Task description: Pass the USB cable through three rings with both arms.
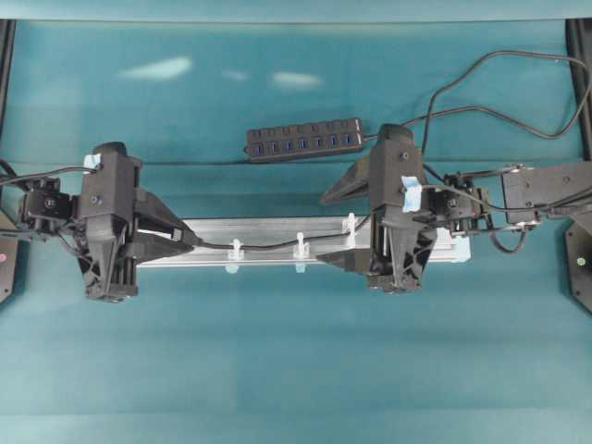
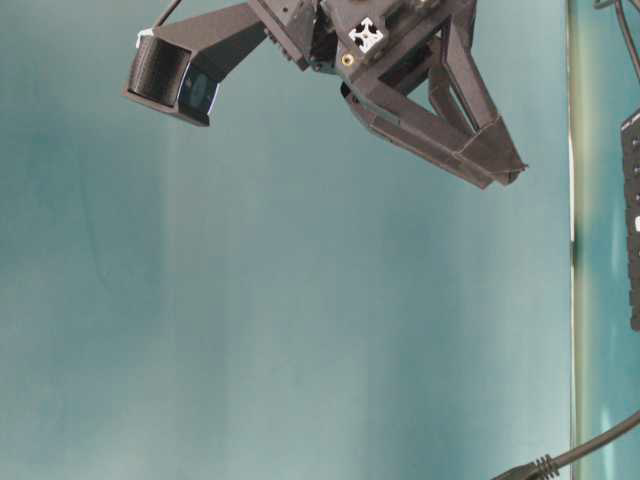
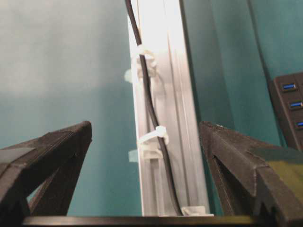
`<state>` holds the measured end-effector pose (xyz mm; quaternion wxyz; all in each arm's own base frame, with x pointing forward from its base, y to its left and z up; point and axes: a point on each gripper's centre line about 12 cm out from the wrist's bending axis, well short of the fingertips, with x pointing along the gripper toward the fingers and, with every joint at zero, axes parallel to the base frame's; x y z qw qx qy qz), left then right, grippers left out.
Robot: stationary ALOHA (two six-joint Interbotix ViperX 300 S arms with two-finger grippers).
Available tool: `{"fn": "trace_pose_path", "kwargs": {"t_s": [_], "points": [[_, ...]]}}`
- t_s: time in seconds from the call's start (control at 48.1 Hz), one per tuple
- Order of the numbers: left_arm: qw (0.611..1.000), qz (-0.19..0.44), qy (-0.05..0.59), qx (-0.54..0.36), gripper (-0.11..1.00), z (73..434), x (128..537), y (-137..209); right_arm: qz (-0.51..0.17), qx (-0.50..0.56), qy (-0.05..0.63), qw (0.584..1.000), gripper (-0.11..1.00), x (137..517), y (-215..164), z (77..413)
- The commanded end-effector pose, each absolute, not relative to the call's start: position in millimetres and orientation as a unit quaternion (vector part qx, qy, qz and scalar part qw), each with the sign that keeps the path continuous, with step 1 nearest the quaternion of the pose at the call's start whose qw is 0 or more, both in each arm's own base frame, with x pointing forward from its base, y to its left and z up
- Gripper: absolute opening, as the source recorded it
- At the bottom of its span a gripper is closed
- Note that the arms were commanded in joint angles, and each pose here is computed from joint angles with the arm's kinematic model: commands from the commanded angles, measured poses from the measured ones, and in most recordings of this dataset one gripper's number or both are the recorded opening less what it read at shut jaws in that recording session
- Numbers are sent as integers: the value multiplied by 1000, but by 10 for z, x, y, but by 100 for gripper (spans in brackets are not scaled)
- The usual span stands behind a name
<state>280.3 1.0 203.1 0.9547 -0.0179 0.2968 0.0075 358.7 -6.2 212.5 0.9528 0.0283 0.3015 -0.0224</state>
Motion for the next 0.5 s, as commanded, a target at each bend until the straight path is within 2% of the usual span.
{"fn": "trace_pose_path", "kwargs": {"t_s": [0.0,0.478], "points": [[960,5,278,-17,21,2155,2854,1,-22,34,290,956,91,3601,-55,2193],[962,5,272,-15,21,2187,2846,1,-23,34,290,956,91,3601,-61,2193]]}}
